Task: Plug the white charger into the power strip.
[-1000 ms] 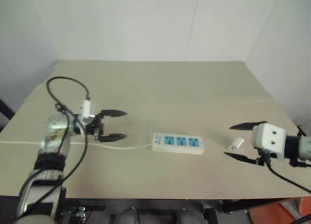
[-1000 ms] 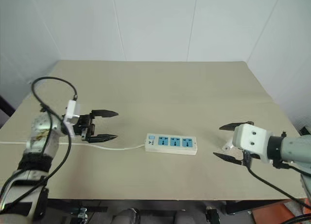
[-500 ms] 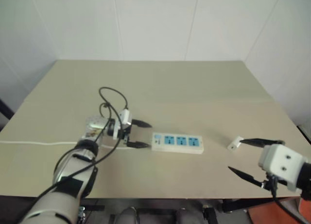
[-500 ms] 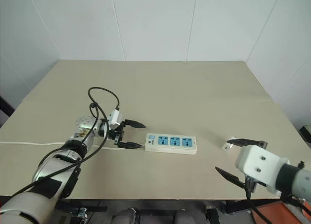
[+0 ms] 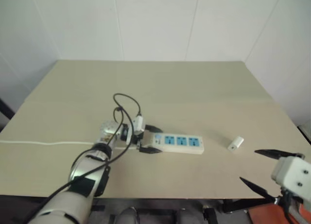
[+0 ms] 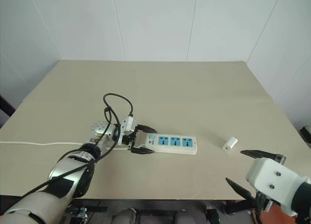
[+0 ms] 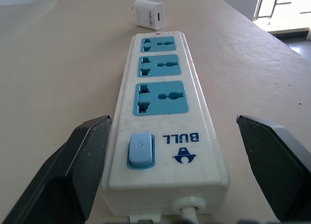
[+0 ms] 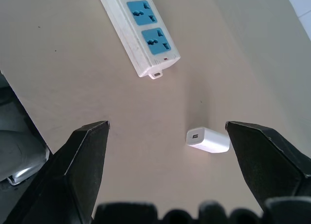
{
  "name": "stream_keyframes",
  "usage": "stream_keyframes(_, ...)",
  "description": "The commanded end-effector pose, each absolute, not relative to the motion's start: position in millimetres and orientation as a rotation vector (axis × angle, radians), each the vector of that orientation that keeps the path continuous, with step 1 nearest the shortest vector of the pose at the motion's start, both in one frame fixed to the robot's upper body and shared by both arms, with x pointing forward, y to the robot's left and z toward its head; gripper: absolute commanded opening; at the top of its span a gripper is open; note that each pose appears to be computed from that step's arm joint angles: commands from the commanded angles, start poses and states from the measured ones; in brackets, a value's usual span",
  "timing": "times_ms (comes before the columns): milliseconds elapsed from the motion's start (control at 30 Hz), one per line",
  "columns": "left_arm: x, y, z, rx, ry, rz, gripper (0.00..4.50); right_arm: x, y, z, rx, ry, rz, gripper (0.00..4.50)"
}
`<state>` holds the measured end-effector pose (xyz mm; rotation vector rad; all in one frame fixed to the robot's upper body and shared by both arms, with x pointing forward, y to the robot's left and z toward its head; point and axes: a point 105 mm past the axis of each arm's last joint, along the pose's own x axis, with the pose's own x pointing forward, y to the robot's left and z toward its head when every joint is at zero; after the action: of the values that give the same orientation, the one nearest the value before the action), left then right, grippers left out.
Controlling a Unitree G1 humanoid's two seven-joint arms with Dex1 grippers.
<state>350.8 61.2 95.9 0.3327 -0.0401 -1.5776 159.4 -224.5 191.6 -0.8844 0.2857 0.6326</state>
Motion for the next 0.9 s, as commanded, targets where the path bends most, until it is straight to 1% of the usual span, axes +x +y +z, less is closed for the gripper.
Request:
stream_keyframes(33,355.1,61.4,96.7,0.311,-0.047,-1.531,4.48,158.1,-221.8,198.4,-0.918,0.258,0.627,4.50)
stream_keyframes(433,353.3,72.6,77.3,0.331,0.045,-1.495,4.48,156.4,-223.3,195.6,-0.919,0.276,0.622,4.50)
stream_keyframes(667,352.6,65.7,88.9,0.224,-0.030,-1.507,4.48,156.8,-224.3,194.1,-0.923,0.286,0.616,4.50)
stream_keyframes(900,346.6,68.3,80.9,0.192,-0.023,-1.516,4.48,157.6,-226.2,191.5,-0.927,0.300,0.604,4.50)
